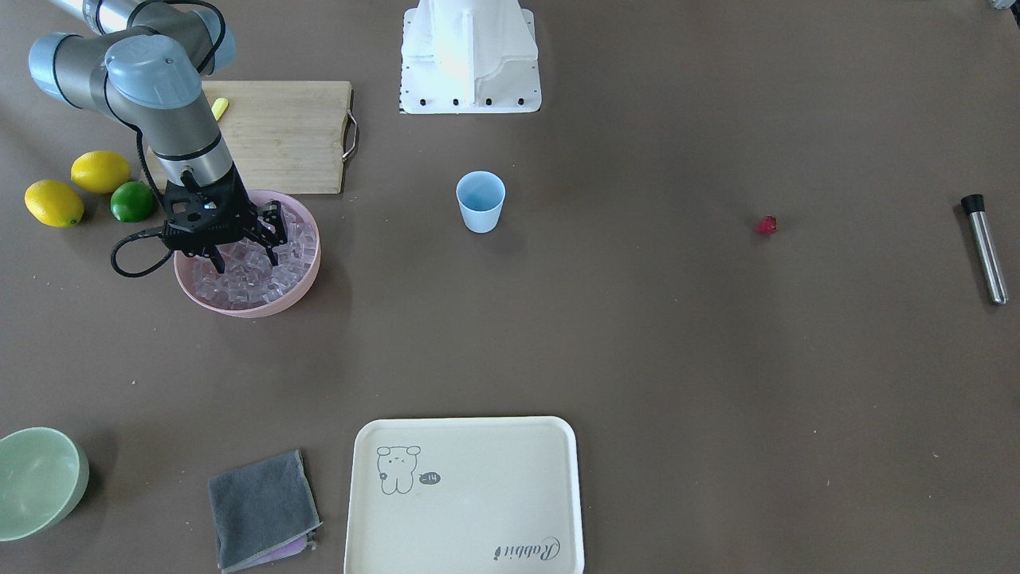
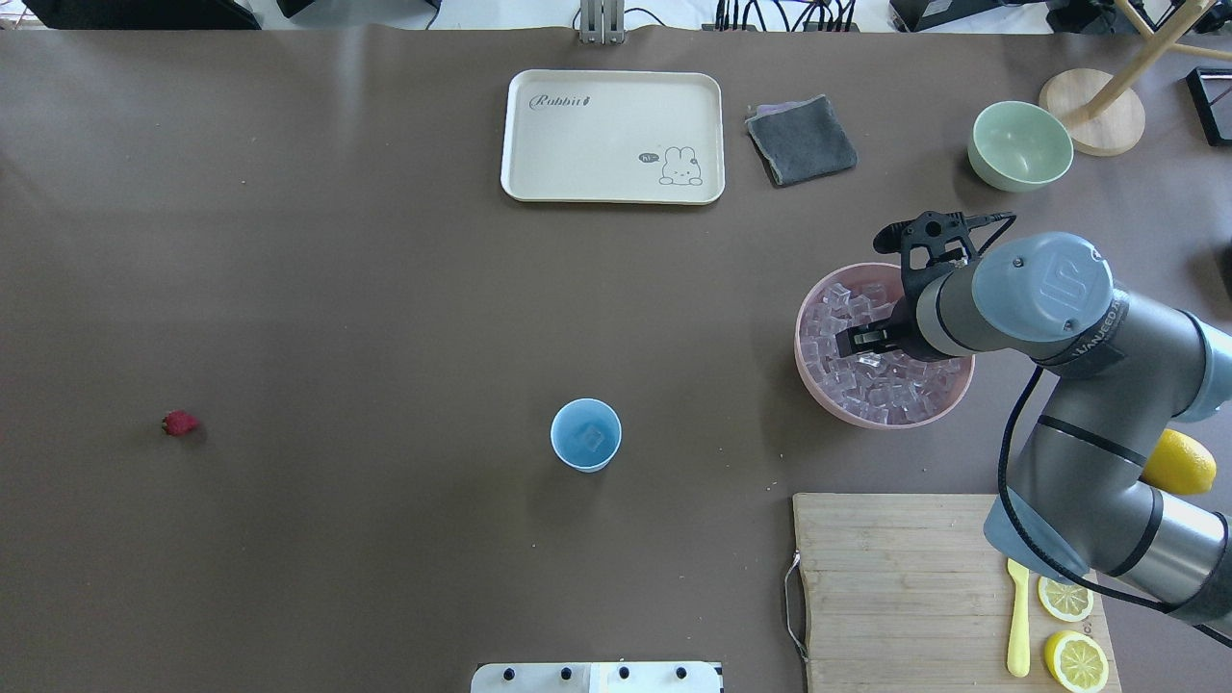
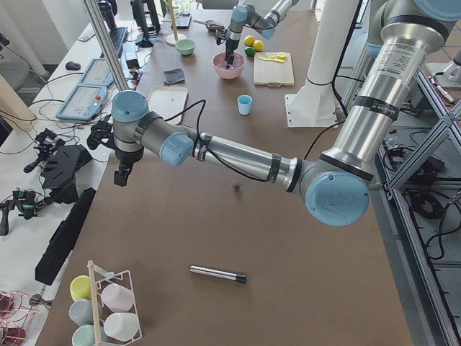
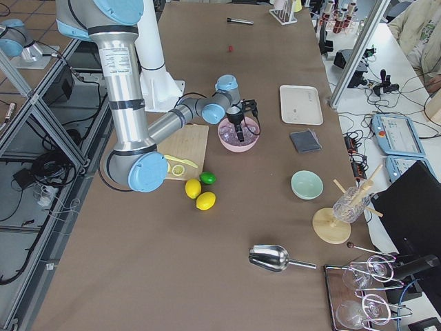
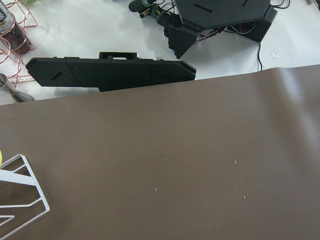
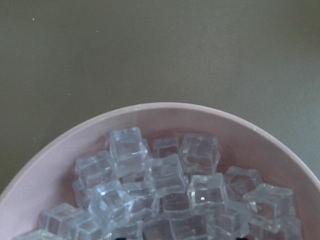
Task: Mash ice and strawberries in cup
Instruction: 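Lower the right gripper into the bowl and grasp another ice cube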
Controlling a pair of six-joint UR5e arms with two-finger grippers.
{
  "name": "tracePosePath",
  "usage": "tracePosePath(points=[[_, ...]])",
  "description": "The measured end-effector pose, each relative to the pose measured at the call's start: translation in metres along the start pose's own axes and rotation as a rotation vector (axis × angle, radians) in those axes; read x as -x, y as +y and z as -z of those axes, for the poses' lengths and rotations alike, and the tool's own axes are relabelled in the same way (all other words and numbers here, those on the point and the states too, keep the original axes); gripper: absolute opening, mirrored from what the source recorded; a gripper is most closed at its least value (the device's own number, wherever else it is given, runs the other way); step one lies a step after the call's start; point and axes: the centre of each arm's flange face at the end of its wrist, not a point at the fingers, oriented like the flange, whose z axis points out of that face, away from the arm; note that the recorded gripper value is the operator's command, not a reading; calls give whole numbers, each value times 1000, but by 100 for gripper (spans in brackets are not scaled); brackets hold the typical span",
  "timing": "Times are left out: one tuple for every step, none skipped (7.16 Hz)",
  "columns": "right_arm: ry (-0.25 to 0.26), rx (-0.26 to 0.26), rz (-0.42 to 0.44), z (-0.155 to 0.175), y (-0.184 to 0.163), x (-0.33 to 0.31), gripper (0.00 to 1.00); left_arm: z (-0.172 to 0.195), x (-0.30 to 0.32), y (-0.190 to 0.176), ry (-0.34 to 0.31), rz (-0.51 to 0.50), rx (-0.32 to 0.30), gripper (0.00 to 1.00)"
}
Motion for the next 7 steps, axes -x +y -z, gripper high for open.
tracePosePath(points=[[12,7,1,-2,2,2,52,0,0,0,0,-1,-1,98],[17,12,2,-3,3,3,21,0,-1,-1,0,-2,-1,98],[18,14,3,-3,3,6,0,0,-1,0,1,-3,-3,98],[19,14,3,-2,3,7,0,0,0,0,1,-5,-5,98],[20,14,2,-2,3,7,0,0,0,0,1,-5,-5,98],[20,13,1,-1,2,6,0,0,0,1,2,-6,-5,98],[19,8,-3,2,0,4,0,0,0,1,2,-6,-6,98]])
